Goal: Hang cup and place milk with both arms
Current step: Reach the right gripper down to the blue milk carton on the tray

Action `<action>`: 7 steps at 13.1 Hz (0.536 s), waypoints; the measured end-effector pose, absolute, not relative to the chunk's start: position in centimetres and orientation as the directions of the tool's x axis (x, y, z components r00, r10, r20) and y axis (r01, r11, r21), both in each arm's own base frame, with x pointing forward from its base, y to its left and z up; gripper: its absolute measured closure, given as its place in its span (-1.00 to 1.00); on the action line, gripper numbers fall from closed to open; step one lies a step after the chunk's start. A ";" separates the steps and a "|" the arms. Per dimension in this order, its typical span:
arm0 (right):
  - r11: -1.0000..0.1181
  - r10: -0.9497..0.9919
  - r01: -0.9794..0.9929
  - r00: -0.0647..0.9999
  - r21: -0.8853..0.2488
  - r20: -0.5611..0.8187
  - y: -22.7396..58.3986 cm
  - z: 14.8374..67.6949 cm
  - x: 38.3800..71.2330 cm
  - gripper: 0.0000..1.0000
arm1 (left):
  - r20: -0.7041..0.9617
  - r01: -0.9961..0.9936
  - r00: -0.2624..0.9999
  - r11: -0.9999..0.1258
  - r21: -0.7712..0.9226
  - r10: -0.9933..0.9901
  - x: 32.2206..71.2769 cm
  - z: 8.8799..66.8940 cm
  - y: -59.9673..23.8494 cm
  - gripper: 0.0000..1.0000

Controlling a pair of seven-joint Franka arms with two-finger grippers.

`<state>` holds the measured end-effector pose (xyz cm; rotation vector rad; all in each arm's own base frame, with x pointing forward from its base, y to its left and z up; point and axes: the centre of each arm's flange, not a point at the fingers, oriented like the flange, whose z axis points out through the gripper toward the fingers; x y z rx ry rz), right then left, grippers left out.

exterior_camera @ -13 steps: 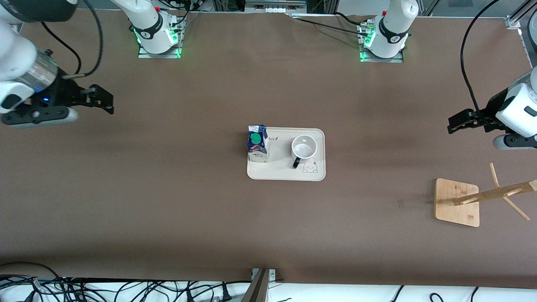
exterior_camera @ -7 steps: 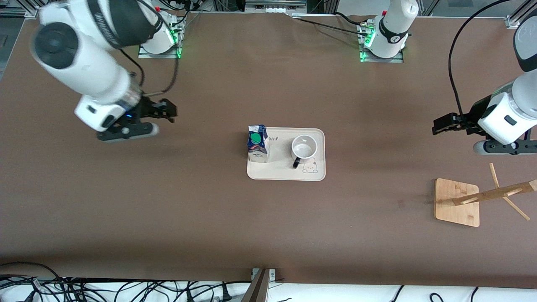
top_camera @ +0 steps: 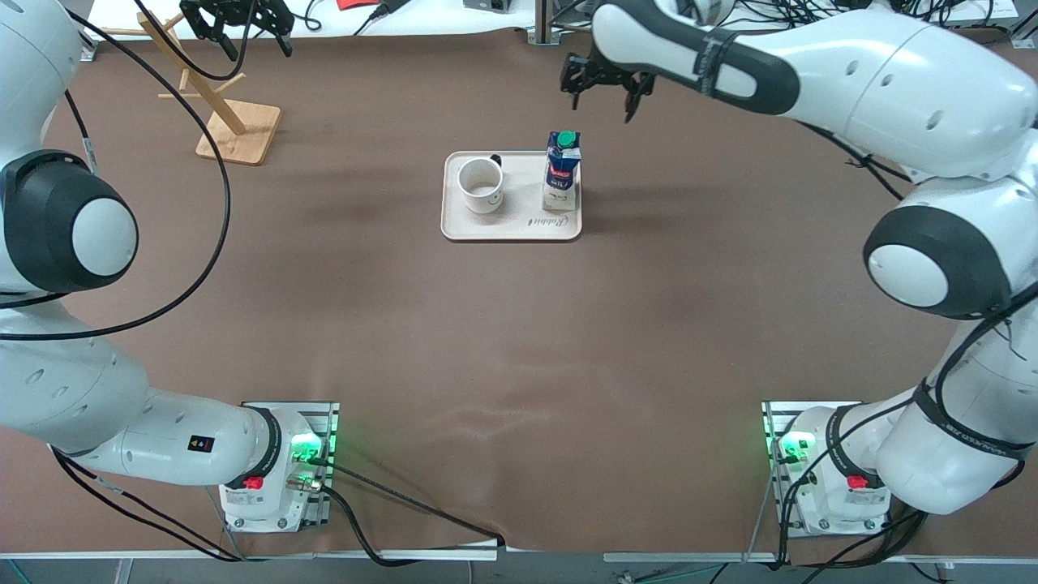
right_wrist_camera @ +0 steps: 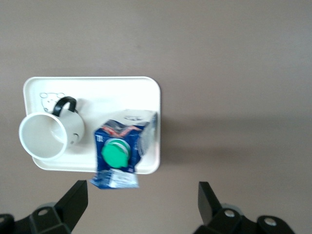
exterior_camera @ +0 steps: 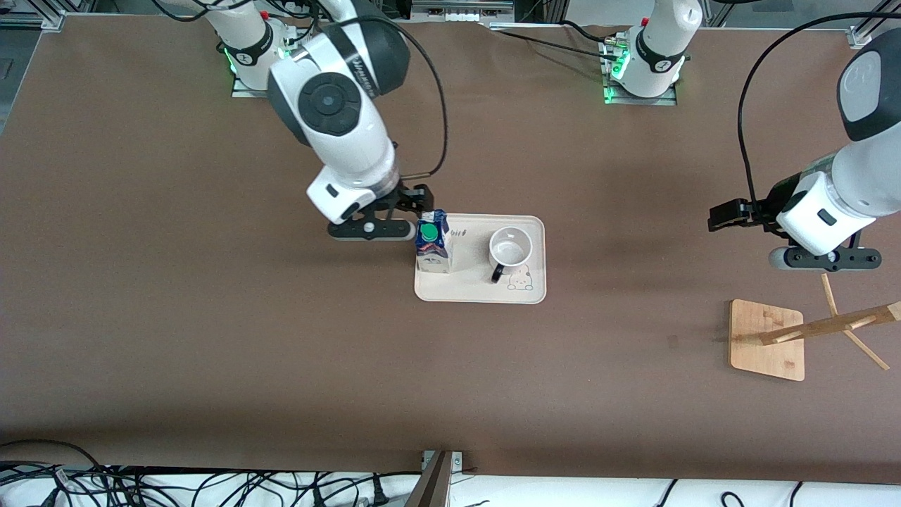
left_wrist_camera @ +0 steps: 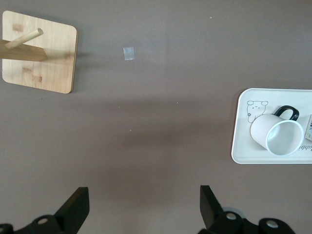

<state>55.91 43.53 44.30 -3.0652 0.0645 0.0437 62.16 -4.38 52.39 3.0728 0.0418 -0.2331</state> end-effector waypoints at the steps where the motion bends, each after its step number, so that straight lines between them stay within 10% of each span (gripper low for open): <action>1: -0.994 -0.067 -0.069 0.997 -0.080 -0.026 44.7 43.2 55.8 -1.00 | -0.165 0.032 0.986 -0.998 0.055 0.023 62.3 51.6 -4.4 -1.00; 7: -0.993 -0.102 -0.105 0.994 -0.059 -0.049 47.8 38.4 54.7 -1.00 | -0.230 0.037 0.973 -0.998 0.047 0.025 62.7 47.9 -4.5 -1.00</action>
